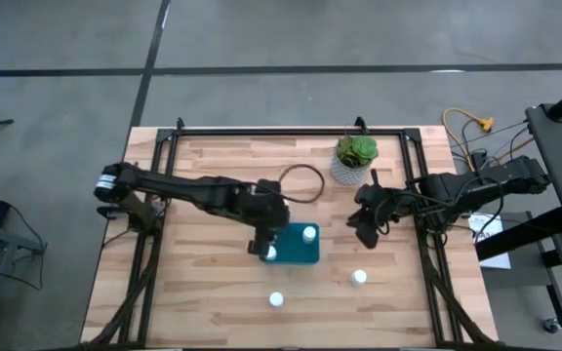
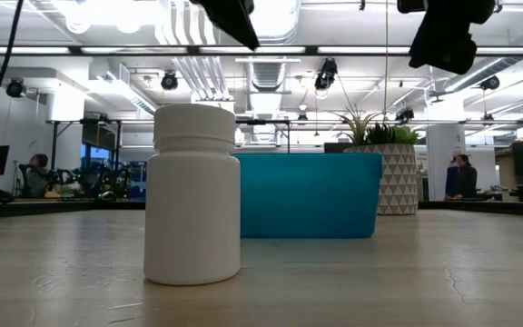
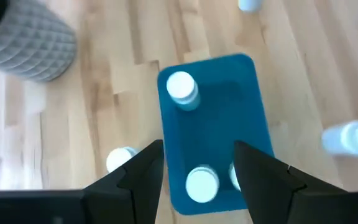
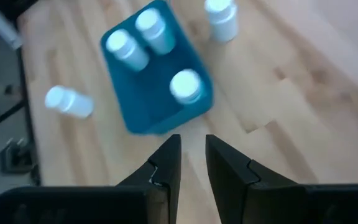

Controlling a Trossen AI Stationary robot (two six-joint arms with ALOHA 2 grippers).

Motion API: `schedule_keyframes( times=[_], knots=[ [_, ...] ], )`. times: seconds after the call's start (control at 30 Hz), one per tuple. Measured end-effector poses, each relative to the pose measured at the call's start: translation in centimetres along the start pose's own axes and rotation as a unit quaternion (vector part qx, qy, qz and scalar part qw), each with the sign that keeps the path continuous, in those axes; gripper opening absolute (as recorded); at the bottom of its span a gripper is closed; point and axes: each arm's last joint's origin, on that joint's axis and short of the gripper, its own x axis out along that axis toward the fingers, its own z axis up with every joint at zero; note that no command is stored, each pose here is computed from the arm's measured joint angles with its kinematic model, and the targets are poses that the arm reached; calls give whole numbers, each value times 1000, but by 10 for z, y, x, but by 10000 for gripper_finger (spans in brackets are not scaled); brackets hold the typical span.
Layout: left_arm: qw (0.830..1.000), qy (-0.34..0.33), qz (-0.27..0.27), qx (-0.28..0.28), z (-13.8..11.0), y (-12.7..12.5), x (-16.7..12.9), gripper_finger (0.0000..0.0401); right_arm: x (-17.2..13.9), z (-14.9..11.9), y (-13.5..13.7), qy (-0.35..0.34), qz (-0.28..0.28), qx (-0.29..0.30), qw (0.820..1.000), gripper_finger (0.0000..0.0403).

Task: Pick and place pill bottles into a basket
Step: Put the white pill bottle into the blue bin

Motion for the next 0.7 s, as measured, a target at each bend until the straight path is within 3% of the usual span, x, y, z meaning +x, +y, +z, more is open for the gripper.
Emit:
schedule_keyframes(
  times=[0.2,0.37,0.7],
  knots=[
    [993,-37,1,-108,-4,1,-28,176,3,-7,10,85,88,27,992,68],
    [986,-56,25,-153,-6,-5,-43,176,13,-17,25,130,118,14,984,83],
    [980,-71,32,-183,-7,-33,-52,176,44,-45,48,243,110,25,963,201]
  ],
)
